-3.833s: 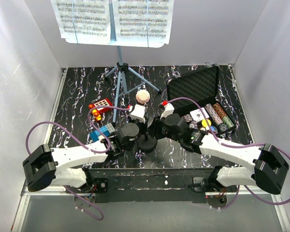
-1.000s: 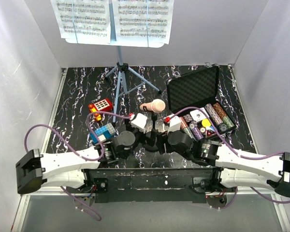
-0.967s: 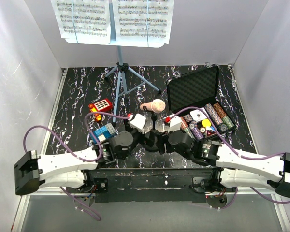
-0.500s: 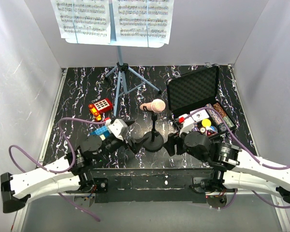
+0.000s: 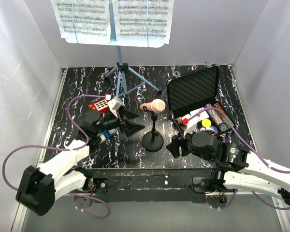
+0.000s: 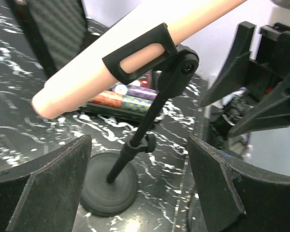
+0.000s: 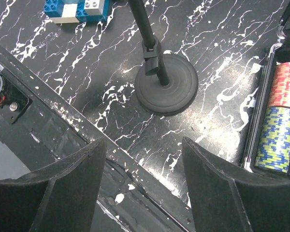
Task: Pack up the instrument practice props
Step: Unscrew the knob on the microphone stand.
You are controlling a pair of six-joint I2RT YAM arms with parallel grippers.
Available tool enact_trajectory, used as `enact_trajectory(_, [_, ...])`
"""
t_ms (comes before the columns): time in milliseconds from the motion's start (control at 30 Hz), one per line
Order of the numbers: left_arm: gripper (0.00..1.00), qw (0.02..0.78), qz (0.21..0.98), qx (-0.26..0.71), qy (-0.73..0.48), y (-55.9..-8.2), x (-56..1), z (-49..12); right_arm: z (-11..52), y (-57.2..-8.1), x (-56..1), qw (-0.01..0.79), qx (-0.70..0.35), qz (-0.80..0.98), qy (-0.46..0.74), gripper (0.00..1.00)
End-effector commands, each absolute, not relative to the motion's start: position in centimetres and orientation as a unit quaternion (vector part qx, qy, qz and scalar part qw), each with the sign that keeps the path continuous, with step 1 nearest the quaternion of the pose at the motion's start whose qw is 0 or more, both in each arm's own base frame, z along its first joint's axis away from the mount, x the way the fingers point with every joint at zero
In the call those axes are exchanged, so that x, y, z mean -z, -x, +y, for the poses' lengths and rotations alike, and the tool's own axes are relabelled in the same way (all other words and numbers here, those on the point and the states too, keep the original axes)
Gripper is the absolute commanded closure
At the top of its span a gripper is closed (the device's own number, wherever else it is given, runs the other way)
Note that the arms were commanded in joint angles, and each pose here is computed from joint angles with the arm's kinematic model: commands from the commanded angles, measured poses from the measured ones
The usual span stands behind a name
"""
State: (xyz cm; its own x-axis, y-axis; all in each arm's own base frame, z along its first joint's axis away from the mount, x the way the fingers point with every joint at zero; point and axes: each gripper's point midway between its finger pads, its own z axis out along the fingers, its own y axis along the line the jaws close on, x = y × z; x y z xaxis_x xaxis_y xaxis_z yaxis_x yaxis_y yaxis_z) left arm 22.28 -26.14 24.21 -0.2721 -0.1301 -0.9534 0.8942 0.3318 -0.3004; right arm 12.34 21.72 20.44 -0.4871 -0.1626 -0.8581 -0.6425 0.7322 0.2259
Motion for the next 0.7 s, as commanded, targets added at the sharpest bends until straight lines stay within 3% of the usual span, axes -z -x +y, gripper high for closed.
enact_trajectory(0, [0.22, 0.467, 0.553, 0.586, -0.364, -18.8, -26.2, -27.4, 22.0, -12.3, -21.7, 0.453, -0.284, 0.807, 0.251, 0.29])
enact_trajectory(167, [0.23, 0.455, 0.555, 0.590, -0.370, -18.2, -25.5, -27.3, 21.8, -12.5, -21.5, 0.458, -0.281, 0.805, 0.251, 0.29])
enact_trajectory(367, [0.32, 0.442, 0.553, 0.590, -0.388, -18.0, -24.5, -29.1, 22.1, -12.6, -21.3, 0.460, -0.284, 0.803, 0.249, 0.29])
enact_trajectory(667, [0.34, 0.472, 0.559, 0.561, -0.386, -19.6, -23.7, -31.6, 22.2, -12.6, -21.5, 0.459, -0.286, 0.804, 0.247, 0.29])
